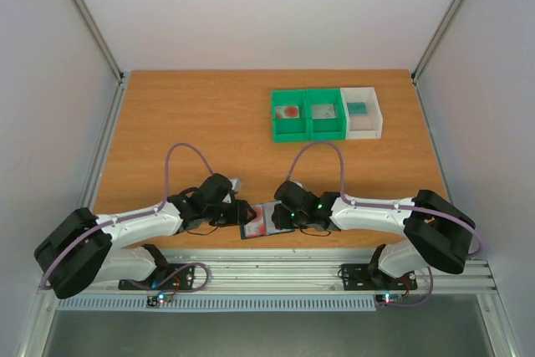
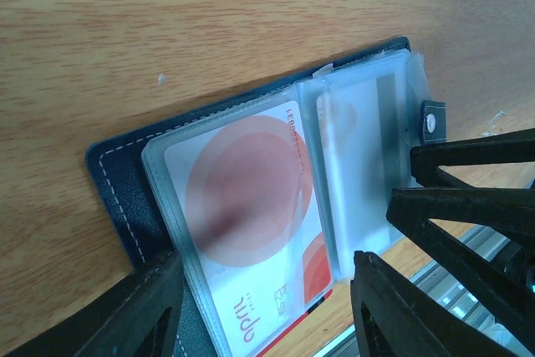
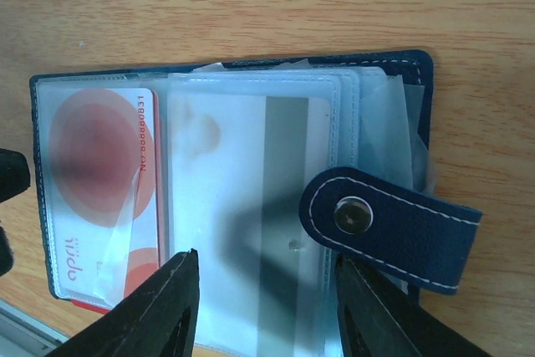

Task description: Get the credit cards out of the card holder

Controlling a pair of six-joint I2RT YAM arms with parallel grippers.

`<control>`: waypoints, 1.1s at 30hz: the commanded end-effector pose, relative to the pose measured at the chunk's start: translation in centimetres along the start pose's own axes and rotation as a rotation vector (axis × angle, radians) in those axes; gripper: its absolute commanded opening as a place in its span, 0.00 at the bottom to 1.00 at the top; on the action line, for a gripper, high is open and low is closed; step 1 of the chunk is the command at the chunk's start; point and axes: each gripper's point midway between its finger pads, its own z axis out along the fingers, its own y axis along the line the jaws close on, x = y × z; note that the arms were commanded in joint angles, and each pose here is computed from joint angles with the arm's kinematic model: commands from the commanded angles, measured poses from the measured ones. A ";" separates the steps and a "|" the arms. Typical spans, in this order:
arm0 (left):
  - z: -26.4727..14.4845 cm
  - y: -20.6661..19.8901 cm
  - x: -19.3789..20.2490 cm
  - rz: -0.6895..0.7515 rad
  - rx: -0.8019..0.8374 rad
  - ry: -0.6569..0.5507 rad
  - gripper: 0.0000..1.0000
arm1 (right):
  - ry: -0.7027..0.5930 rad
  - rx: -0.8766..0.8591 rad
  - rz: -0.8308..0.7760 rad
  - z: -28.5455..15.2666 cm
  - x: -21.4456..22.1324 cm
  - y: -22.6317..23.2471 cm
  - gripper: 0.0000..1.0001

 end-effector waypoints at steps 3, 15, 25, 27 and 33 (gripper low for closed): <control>0.4 -0.6 -0.4 0.020 0.030 -0.010 0.56 | -0.008 -0.004 0.008 0.4 0.0 0.1 0.46; 0.5 -0.5 -0.4 0.021 0.027 -0.007 0.55 | -0.008 -0.083 0.006 -0.5 -0.2 1.7 0.46; 0.6 -0.7 -0.4 0.022 0.037 -0.003 0.51 | -0.014 -0.134 0.001 -1.1 -0.3 2.6 0.46; 0.7 -0.7 -0.3 0.022 0.037 -0.002 0.50 | -0.015 -0.145 -0.002 -1.3 -0.3 2.8 0.46; 0.7 -1.0 -0.4 0.023 0.049 0.000 0.44 | -0.020 -0.195 -0.009 -1.8 -0.6 3.9 0.46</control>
